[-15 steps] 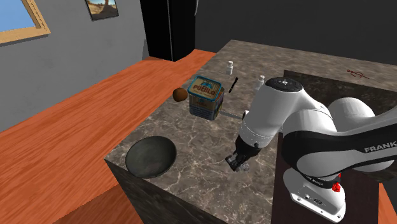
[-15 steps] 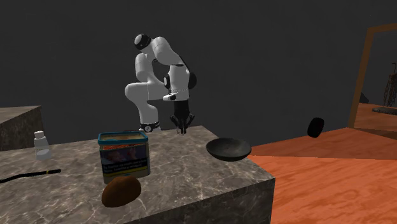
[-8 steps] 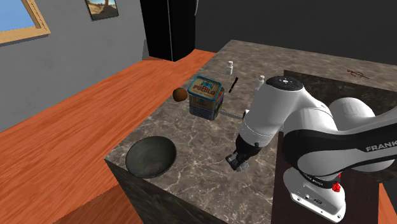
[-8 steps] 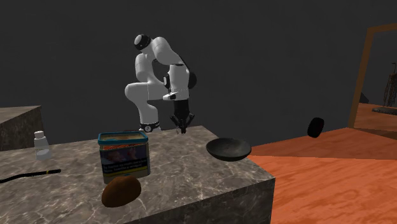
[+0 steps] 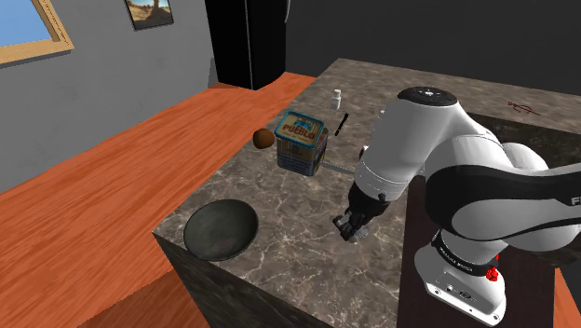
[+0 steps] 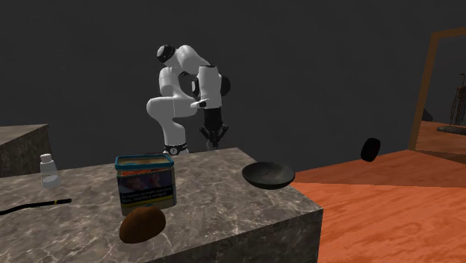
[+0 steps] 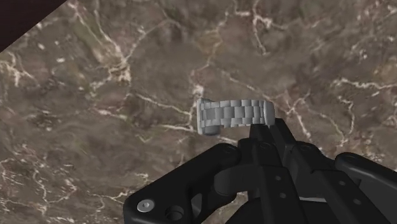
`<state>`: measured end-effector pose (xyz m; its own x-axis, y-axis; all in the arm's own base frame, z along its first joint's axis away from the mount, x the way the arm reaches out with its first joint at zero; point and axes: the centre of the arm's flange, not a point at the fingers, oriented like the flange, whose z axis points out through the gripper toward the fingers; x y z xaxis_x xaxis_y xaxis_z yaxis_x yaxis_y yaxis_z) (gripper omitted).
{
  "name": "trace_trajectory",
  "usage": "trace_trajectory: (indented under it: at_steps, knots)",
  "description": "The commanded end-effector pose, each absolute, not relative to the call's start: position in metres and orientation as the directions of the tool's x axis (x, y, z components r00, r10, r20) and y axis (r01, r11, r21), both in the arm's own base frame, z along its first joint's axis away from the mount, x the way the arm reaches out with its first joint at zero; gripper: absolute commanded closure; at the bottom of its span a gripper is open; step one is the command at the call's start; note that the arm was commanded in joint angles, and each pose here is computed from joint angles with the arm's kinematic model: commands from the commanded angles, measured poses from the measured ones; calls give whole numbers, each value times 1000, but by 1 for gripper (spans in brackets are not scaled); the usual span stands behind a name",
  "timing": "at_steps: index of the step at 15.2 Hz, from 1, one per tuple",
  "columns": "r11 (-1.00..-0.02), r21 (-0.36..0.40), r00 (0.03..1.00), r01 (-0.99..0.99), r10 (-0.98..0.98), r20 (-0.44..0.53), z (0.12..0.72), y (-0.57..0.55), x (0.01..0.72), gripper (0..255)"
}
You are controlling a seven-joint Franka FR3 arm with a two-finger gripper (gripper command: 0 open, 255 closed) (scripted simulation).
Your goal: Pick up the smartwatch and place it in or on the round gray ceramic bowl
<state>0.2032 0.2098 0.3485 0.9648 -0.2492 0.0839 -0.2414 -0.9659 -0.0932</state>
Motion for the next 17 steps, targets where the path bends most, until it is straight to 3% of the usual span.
trace_trajectory:
  at_steps: [1, 14, 17]
  knots:
    - [-966, -93, 965, -242, -249, 84, 359, 210, 203, 255]
    - [-966, -93, 965, -242, -249, 84, 427, 210, 203, 255]
    - [-966, -93, 965, -242, -249, 84, 428, 234, 234, 255]
